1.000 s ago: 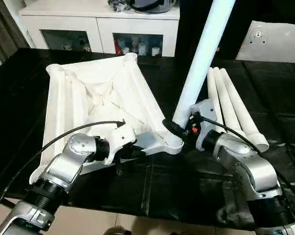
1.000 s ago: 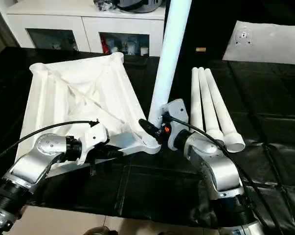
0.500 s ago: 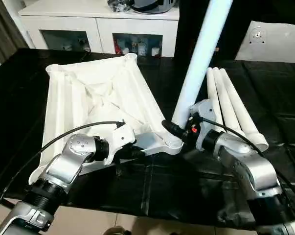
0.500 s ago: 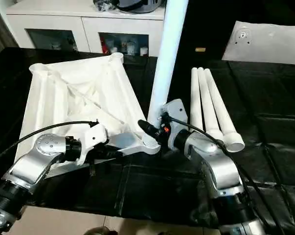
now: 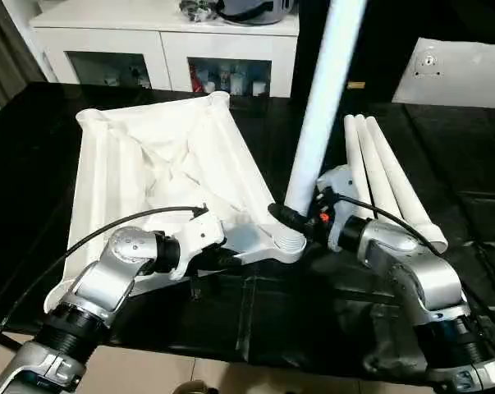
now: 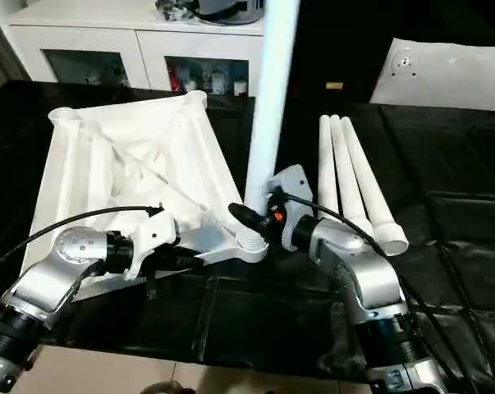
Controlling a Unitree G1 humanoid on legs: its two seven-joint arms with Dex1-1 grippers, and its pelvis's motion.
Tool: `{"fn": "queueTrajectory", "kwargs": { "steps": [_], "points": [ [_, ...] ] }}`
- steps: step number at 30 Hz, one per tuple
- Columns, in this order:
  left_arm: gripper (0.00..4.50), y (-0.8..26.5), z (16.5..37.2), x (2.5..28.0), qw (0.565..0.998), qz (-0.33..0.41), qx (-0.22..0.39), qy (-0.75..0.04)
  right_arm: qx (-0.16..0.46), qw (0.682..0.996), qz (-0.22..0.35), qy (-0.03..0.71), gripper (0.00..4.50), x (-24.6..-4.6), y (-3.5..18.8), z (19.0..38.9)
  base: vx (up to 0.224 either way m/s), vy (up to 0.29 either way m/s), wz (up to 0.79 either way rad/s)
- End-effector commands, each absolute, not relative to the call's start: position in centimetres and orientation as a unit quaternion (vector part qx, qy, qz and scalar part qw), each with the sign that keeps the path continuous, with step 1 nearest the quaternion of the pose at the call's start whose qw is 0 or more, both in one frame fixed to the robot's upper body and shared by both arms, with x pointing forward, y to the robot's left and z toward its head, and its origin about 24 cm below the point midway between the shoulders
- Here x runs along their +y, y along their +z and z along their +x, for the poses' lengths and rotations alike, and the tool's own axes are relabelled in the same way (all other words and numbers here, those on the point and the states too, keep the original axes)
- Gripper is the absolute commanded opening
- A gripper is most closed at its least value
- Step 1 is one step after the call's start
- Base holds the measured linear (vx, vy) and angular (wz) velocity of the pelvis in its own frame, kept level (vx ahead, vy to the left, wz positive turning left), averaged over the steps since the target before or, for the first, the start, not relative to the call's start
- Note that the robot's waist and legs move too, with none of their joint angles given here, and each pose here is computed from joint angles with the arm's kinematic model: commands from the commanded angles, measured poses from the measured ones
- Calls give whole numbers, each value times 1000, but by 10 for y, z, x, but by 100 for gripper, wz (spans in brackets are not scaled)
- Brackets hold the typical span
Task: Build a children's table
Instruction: Insert table leg to table base
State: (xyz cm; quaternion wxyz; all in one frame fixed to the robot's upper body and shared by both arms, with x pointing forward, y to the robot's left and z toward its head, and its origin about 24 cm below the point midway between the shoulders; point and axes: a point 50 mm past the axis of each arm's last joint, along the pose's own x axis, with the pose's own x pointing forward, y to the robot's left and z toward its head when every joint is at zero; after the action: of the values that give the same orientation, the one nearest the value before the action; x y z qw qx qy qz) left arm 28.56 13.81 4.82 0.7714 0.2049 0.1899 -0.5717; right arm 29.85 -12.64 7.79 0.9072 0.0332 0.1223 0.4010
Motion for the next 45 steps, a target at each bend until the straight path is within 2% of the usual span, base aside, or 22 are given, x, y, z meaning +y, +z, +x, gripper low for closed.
{"fn": "queueTrajectory", "kwargs": {
  "steps": [1, 9, 14, 17, 21, 22, 23, 24, 27, 35, 36, 38, 45],
  "points": [
    [0, 66, 290, 133, 784, 199, 138, -571, 179, 907, 45, 379, 190, -134, 52, 292, 0, 0, 0],
    [0, 67, 296, 137, 811, 178, 133, -541, 152, 925, 95, 334, 190, -145, 34, 279, 0, 0, 0],
    [0, 68, 299, 136, 819, 171, 129, -533, 142, 933, 96, 316, 189, -148, 27, 272, 0, 0, 0],
    [0, 68, 301, 134, 818, 173, 129, -533, 135, 934, 87, 318, 189, -146, 23, 264, 0, 0, 0],
    [0, 68, 302, 134, 815, 181, 131, -535, 133, 932, 44, 335, 189, -144, 21, 258, 0, 0, 0],
    [0, 68, 302, 134, 814, 184, 132, -536, 137, 929, 17, 344, 189, -144, 20, 257, 0, 0, 0],
    [0, 68, 302, 134, 814, 184, 132, -536, 137, 929, 17, 344, 189, -144, 20, 257, 0, 0, 0],
    [0, 68, 302, 135, 810, 191, 134, -537, 144, 920, -22, 364, 189, -142, 18, 256, 0, 0, 0],
    [0, 67, 303, 136, 804, 207, 138, -540, 146, 910, -43, 385, 189, -139, 19, 259, 0, 0, 0],
    [0, 69, 303, 135, 777, 232, 145, -567, 158, 878, -37, 450, 189, -127, 23, 267, 0, 0, 0],
    [0, 69, 302, 134, 760, 240, 148, -585, 164, 859, -31, 484, 189, -121, 23, 265, 0, 0, 0],
    [0, 69, 302, 133, 747, 250, 150, -597, 172, 840, -23, 514, 189, -118, 22, 262, 0, 0, 0],
    [0, 70, 307, 137, 726, 273, 166, -610, 193, 788, -19, 584, 189, -110, 20, 246, 0, 0, 0]
  ]
}}
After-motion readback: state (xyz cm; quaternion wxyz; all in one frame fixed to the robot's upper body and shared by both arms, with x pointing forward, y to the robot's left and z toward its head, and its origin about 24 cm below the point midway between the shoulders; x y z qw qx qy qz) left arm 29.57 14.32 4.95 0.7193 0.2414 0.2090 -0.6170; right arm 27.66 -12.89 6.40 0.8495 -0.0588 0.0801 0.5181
